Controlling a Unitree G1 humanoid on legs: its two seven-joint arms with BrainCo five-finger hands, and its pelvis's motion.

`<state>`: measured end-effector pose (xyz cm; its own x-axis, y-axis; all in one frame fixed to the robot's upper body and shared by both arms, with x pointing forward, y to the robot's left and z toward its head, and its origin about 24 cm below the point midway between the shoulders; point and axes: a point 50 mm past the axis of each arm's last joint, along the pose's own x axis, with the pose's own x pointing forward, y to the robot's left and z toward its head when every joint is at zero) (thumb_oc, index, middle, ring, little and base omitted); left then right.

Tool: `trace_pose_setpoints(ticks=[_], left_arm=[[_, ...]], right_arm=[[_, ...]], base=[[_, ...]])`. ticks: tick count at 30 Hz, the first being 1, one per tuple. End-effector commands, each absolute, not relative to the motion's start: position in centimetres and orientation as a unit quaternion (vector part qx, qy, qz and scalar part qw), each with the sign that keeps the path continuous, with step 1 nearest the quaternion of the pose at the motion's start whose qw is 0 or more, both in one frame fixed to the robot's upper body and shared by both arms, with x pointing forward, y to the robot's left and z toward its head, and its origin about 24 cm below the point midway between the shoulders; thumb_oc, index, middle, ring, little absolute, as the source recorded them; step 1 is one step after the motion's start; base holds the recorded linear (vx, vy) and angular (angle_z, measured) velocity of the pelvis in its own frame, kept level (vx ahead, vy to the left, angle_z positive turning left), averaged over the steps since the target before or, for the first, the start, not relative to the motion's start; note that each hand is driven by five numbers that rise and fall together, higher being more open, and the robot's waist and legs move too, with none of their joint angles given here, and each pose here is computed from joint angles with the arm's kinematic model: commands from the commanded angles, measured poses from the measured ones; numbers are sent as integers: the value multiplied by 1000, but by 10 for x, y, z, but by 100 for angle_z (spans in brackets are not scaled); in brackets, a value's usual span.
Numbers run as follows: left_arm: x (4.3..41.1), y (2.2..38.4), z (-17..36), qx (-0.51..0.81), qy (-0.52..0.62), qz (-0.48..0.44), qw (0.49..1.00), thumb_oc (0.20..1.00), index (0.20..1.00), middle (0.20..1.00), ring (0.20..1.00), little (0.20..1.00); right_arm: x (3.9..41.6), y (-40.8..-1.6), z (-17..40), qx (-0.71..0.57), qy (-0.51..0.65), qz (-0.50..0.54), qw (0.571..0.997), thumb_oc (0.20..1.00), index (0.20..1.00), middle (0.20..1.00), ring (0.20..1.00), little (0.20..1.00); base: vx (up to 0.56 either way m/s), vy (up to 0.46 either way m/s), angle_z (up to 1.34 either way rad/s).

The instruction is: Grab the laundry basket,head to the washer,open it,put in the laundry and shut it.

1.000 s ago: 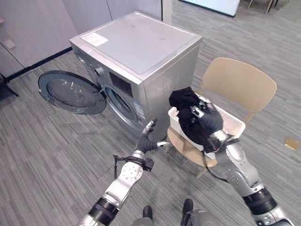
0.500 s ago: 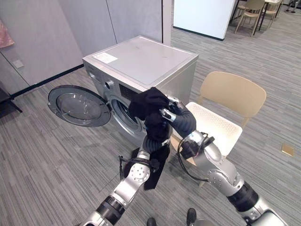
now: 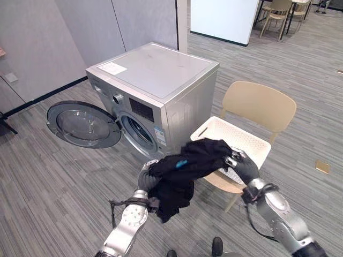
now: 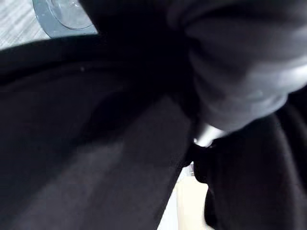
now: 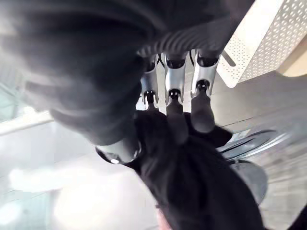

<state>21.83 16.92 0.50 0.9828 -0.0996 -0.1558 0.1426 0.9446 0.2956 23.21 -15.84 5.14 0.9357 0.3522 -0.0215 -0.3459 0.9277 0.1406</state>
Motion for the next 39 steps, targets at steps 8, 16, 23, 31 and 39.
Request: trace_pose_setpoints(ticks=[8,16,23,31,39], left_arm=[[175,255,-34,169,192,52,965,200,200,200,200,200],[163,286,-56,153,263,136,943,200,200,200,200,200],[175,286,-57,109,258,164,946,200,200,200,200,200],[182,275,-61,81,256,168,949,200,200,200,200,200],[198,274,-48,112,229,137,957,200,200,200,200,200]], right_arm=[[201,-236,16,-304,85,70,946,1000,1000,1000,1000,1000],[195,-262,-24,-333,185,27,924,1000,1000,1000,1000,1000],[195,-267,-38,-317,221,-4,922,1000,1000,1000,1000,1000],[209,-236,-49,-325,224,54,917,1000,1000,1000,1000,1000],[224,-219,-38,-300,187,66,933,1000,1000,1000,1000,1000]], base=[[1,-12,2],[-137,-30,20],[-97,10,116],[114,137,92],[218,107,51]])
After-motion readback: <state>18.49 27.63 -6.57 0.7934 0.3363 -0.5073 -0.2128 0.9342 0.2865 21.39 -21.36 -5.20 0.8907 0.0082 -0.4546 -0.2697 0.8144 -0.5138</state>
